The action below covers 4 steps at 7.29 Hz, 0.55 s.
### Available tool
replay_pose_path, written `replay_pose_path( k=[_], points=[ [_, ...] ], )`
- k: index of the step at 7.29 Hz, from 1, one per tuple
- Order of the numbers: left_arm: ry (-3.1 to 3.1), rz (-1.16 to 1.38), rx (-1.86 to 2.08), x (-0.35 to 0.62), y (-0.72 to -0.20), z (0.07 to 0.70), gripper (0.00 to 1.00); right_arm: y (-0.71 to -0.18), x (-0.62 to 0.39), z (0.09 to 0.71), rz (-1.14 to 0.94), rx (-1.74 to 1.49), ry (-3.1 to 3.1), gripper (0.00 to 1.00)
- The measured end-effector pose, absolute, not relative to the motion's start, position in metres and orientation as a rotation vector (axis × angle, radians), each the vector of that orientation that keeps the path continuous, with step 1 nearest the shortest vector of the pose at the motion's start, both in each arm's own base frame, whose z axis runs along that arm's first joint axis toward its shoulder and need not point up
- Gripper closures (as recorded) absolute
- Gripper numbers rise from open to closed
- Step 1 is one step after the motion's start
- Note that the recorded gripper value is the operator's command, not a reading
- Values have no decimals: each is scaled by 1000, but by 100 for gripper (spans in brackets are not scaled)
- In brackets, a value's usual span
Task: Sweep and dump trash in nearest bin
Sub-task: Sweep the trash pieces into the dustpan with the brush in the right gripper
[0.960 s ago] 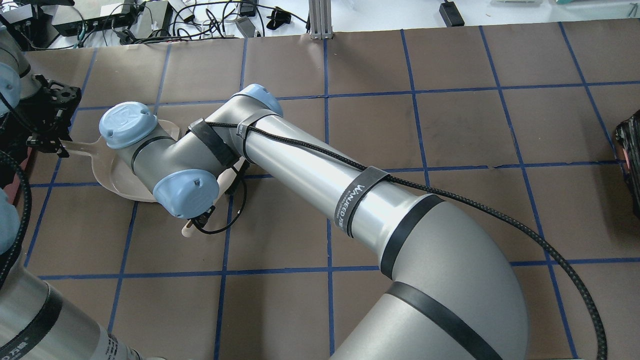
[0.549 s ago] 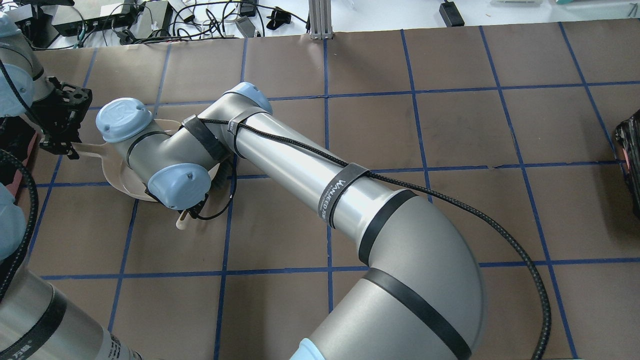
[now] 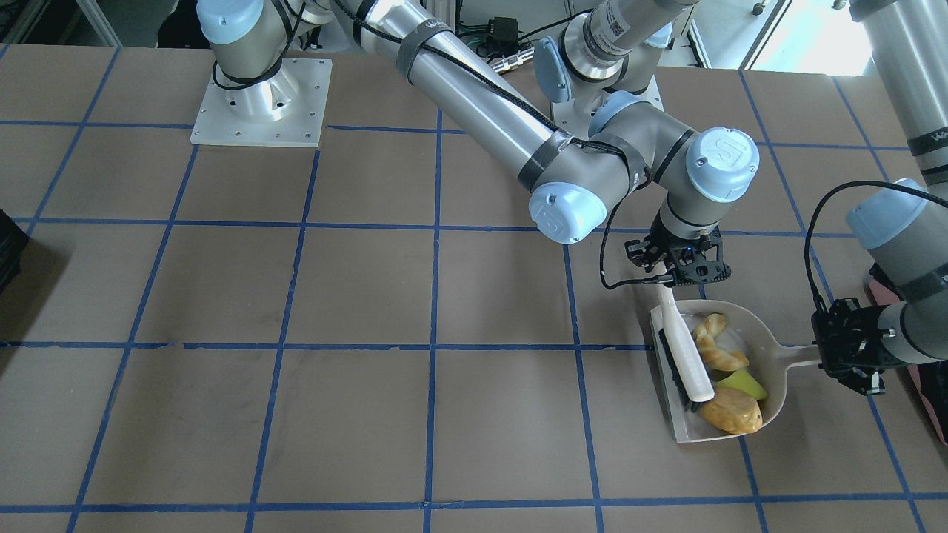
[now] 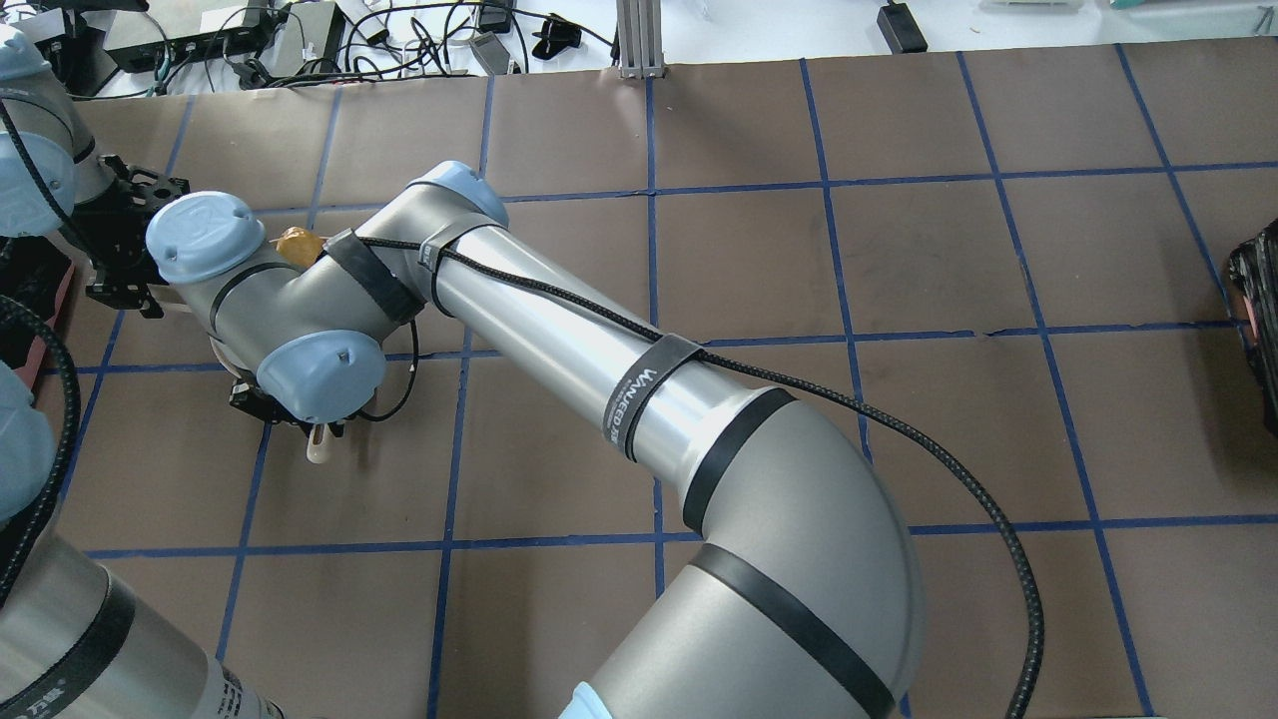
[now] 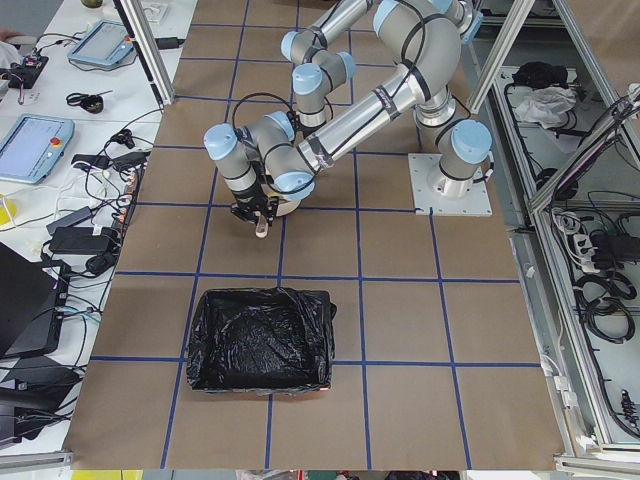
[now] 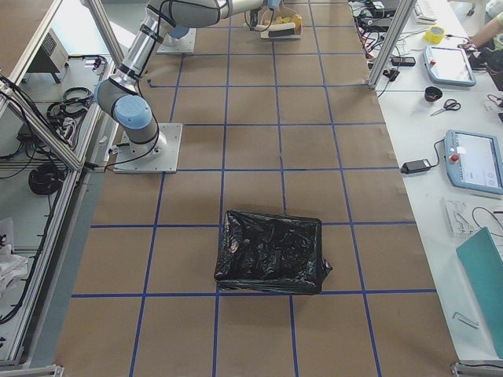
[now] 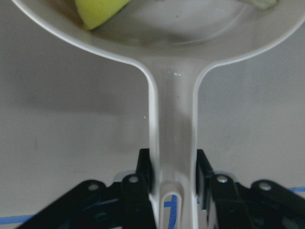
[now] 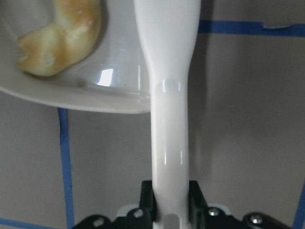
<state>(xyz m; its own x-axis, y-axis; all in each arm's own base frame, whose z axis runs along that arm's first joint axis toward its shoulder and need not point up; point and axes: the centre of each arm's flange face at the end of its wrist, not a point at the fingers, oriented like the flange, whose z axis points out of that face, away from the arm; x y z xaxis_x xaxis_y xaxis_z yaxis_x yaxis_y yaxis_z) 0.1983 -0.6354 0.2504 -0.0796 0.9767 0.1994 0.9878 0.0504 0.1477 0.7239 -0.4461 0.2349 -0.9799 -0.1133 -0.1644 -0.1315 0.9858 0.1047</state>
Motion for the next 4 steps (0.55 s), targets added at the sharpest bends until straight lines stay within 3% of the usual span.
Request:
replay_pose_path(
  k=[4],
  points=[
    [-2246, -346, -2105, 197, -637, 250, 100, -429, 723, 268, 213, -247, 2981, 100]
  ],
)
